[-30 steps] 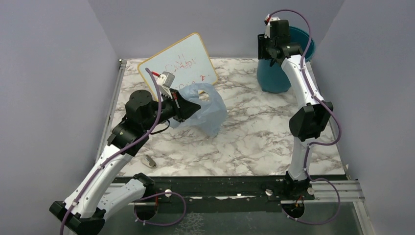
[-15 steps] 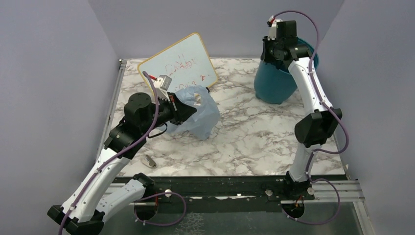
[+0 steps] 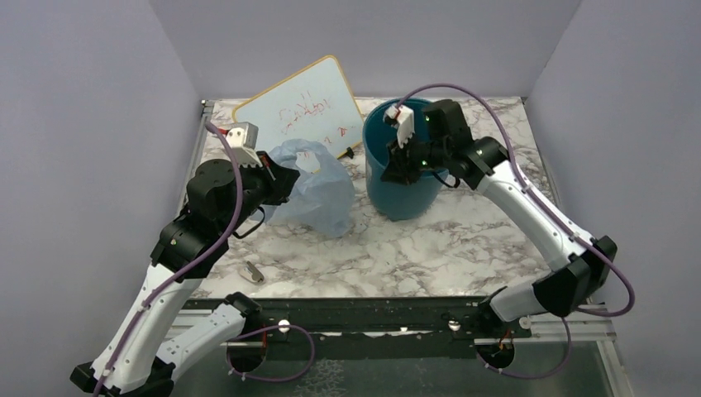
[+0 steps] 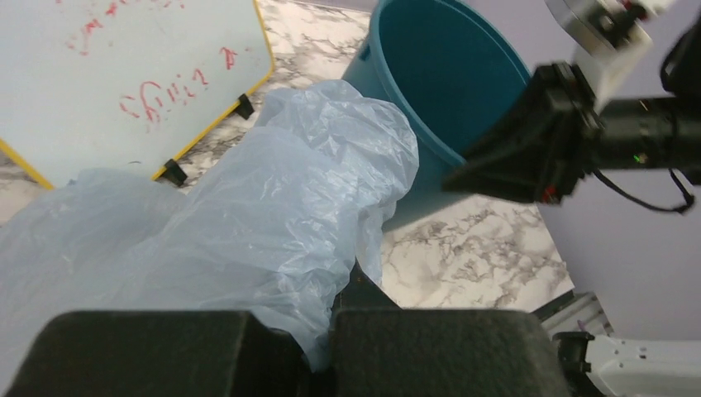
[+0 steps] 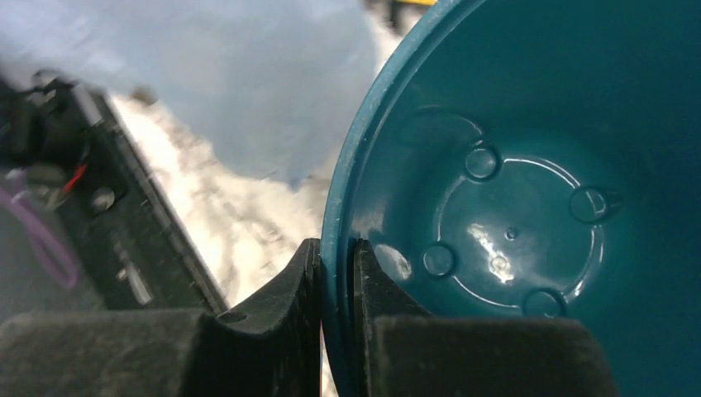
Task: Put the trash bags into the trash bin
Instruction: Move the trash bin to the center of the board.
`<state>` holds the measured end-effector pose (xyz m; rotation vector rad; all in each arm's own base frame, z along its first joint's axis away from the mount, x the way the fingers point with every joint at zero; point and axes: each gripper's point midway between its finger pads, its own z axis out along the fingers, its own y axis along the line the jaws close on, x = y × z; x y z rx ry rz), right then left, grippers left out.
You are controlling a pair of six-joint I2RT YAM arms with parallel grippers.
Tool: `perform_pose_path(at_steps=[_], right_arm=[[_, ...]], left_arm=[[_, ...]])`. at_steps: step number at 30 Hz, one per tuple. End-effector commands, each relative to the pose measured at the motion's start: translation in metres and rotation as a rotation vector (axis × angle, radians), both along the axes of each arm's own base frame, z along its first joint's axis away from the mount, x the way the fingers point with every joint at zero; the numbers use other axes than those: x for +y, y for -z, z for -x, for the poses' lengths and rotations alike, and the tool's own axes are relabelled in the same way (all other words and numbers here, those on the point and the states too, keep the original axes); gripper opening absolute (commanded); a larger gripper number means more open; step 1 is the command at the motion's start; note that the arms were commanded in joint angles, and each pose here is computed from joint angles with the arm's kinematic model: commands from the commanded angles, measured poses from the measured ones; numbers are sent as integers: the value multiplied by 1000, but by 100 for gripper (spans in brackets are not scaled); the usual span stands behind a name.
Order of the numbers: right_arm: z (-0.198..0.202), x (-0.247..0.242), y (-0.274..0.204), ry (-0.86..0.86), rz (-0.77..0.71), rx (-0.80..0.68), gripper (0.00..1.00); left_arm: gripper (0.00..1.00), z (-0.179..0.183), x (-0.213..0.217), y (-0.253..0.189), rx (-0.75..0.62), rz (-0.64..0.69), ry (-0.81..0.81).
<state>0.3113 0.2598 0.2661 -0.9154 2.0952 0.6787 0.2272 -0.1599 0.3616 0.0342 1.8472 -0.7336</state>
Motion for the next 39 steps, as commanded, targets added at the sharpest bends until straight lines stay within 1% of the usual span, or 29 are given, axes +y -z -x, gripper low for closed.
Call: perform_pose_path(at_steps=[1, 3, 6, 7, 9, 12, 15, 19, 22, 25, 26, 29, 31, 36, 37, 39], right_arm=[[85, 26, 10, -177, -128, 230, 3], [106, 31, 12, -242, -136, 252, 3], [114, 28, 18, -233, -109, 259, 4], [115, 26, 20, -231, -93, 263, 5], [117, 24, 21, -252, -71, 266, 13], [116, 26, 18, -263, -70, 275, 16], [125, 32, 11, -322, -107, 292, 17], [144, 39, 0, -420, -147, 310, 14], [151, 38, 2, -447, -132, 314, 14], [150, 33, 10, -427, -90, 320, 19], [150, 31, 13, -419, -75, 323, 21], [147, 27, 16, -398, -38, 325, 34], [143, 25, 10, -383, -28, 300, 39], [123, 23, -22, -297, -33, 174, 55], [119, 23, -31, -276, -42, 144, 58], [114, 24, -50, -256, -75, 91, 65]], left_arm=[[0, 1, 30, -6, -20, -18, -138], [0, 2, 37, -7, -26, -22, -168], [0, 2, 43, -10, -36, -26, -196], [0, 2, 44, -11, -37, -24, -201], [0, 1, 42, -11, -35, -21, -199], [0, 1, 40, -11, -31, -20, -186], [0, 3, 40, -11, -33, -18, -182], [0, 5, 43, -11, -37, -11, -190], [0, 6, 42, -11, -36, -6, -187], [0, 6, 42, -10, -34, -5, -186], [0, 6, 41, -10, -34, -5, -185], [0, 6, 40, -10, -32, -4, -178], [0, 7, 40, -11, -33, 1, -175], [0, 15, 41, -10, -31, 4, -155], [0, 18, 42, -10, -31, 3, -152], [0, 22, 43, -13, -30, 2, -142]])
